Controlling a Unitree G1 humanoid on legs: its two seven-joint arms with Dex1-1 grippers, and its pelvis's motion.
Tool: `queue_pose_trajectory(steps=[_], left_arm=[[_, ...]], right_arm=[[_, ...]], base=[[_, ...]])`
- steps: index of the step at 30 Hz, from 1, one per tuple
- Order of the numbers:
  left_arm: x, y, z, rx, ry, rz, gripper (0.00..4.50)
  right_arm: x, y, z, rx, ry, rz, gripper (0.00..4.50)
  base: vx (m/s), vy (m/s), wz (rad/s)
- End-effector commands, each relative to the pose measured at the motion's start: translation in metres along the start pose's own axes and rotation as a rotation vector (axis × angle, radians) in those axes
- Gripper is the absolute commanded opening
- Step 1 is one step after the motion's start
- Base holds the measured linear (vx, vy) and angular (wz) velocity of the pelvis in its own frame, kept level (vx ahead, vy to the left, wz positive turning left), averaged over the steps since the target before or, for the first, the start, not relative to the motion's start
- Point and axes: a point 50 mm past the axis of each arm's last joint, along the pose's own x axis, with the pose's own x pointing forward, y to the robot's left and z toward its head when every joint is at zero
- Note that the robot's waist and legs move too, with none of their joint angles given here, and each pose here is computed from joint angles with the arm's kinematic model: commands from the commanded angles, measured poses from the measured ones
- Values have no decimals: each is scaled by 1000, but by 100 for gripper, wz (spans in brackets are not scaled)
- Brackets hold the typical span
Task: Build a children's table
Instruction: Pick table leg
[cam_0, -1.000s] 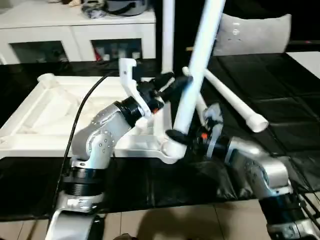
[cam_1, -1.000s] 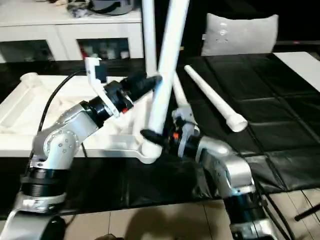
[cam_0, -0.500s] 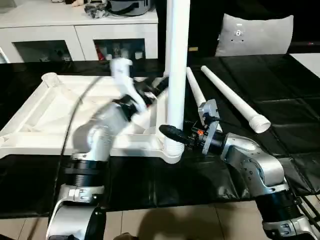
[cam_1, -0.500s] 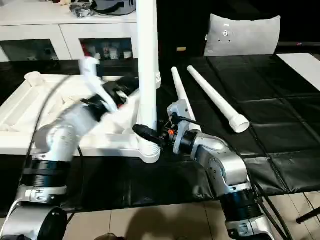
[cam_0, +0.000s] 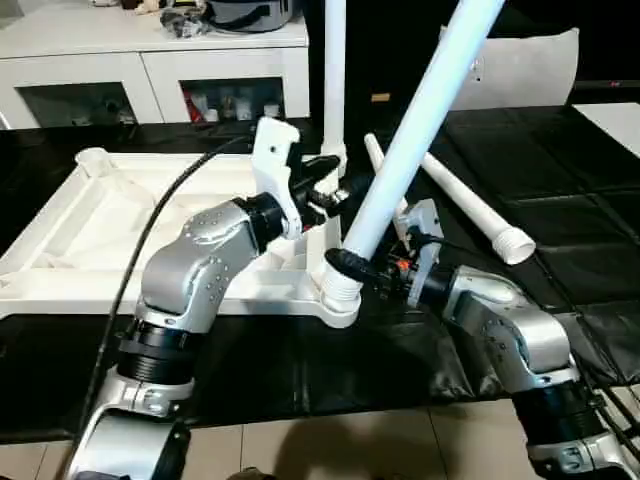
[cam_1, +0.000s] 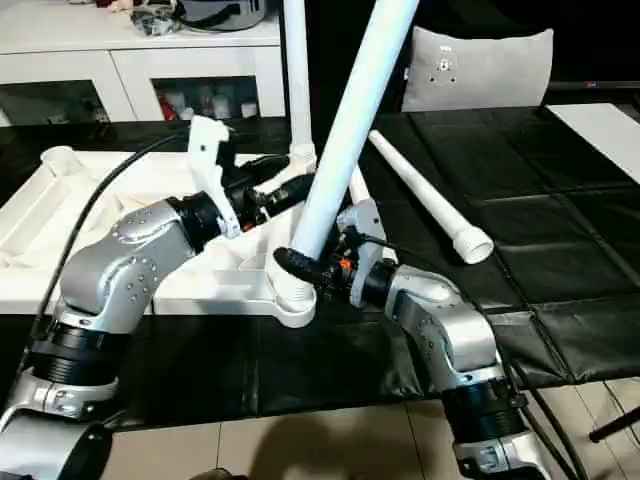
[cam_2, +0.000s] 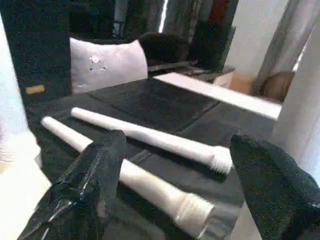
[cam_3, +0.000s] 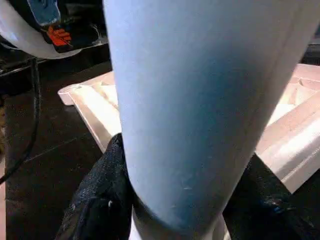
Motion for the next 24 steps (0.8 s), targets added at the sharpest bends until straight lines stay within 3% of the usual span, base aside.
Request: queue_pose_trajectory(steps=[1, 4, 6, 12, 15, 16, 21, 23, 24], left_arm=[[3, -9, -3, 41, 27, -60, 370], [0, -7, 2, 74, -9, -70, 370], [-3, 3, 2, 68, 3, -23, 370], [-29, 44, -20, 209, 226, 59, 370], [-37, 49, -26, 237, 273, 31, 370], [-48, 55, -39, 309, 384, -21, 370], [-65, 59, -54, 351, 513, -183, 370], [-70, 60, -58, 343, 546, -255, 342], [-74, 62, -61, 350, 579, -323, 342]], right_arm=[[2, -2, 6, -24, -14, -18, 189], [1, -4, 4, -8, -10, -51, 189], [0, -6, 4, 13, -19, -81, 189], [-5, -14, 8, 67, -86, -221, 189], [-7, -16, 4, 81, -61, -267, 189], [-10, -21, -2, 115, -44, -333, 189], [-15, -25, -5, 138, -48, -402, 189], [-15, -24, -6, 132, -37, -388, 189], [-15, -22, -7, 81, -32, -374, 189]], base=[[0, 0, 0], [0, 0, 0], [0, 0, 0], [0, 0, 0], [0, 0, 0], [0, 0, 0], [0, 0, 0], [0, 0, 0], [0, 0, 0]])
